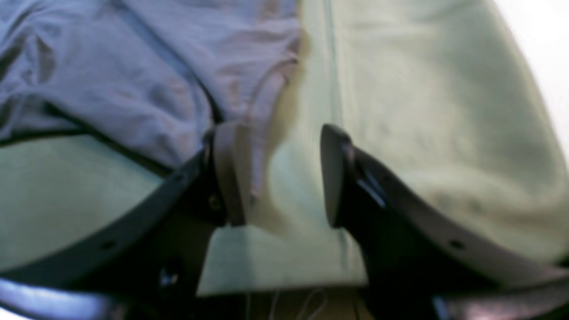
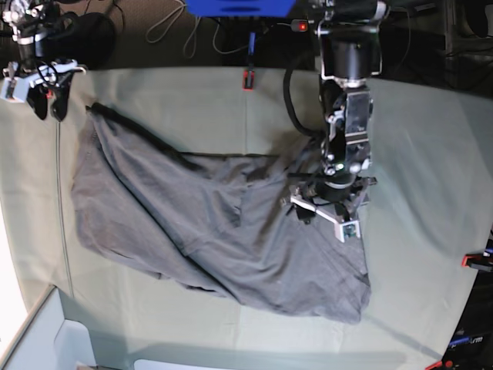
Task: Layout the t-shirt on the table in an organized manner, then fold the t-shirt properly
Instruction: 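Release the shirt with the left gripper and reposition it over the fabric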
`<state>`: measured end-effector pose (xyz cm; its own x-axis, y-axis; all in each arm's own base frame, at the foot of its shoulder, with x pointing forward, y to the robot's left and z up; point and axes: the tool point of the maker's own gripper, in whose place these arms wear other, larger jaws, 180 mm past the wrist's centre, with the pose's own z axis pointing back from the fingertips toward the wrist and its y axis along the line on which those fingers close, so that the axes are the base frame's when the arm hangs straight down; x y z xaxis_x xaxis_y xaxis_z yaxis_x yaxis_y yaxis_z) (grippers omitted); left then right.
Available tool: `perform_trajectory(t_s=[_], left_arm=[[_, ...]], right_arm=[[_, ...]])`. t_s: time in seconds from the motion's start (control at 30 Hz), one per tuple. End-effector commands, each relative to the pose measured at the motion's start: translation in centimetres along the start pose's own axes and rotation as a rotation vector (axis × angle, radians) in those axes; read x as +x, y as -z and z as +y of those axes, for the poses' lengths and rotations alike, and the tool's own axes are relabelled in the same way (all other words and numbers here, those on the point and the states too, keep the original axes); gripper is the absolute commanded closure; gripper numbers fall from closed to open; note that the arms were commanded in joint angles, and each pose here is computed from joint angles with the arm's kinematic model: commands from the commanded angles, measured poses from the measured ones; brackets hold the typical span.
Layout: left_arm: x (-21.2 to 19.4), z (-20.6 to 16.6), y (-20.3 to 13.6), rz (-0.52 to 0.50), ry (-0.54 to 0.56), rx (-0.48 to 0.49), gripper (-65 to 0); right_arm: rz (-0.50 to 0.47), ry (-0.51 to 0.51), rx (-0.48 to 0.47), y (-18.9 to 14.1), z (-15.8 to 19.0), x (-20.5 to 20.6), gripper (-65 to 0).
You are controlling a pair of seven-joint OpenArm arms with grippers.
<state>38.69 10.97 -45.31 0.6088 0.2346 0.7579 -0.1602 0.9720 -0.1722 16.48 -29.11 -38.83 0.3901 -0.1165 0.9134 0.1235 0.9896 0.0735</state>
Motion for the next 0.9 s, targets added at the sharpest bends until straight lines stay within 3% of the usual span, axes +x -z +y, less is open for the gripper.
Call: perform_trajectory(t_s=[0.0,0.17,0.37,0.57,0.73,0.87], left_arm=[[2.0,-0.8,0.5,-0.046,-0.001,-0.014,-39.3],[0.3,-1.6,1.8,0.026,0.000,-0.026,-39.0],[0.0,-2.0,1.9,0.037,0.001,-0.034,-38.7],[-0.2,-1.9,1.9,0.041,-0.001,-0.033,-23.2],[-1.4,-1.4,1.5,0.054,-0.002,-0.024,-22.0],[-1.0,-1.0,0.7,0.022,-0.003,-0.018,-16.1]], right_arm=[[-0.052,-0.004,-0.001,-0.1,-0.3,1.4,-25.9],[-0.051,-0.006,-0.024,-0.5,-1.1,1.4,-25.9],[-0.053,-0.007,-0.035,-0.7,-1.5,1.5,-25.9],[-0.056,-0.009,-0.031,-0.6,-1.3,1.6,-25.9],[-0.062,-0.004,-0.029,-0.3,-1.2,1.8,-25.9],[-0.062,-0.004,-0.028,-0.3,-1.2,1.7,-25.9]])
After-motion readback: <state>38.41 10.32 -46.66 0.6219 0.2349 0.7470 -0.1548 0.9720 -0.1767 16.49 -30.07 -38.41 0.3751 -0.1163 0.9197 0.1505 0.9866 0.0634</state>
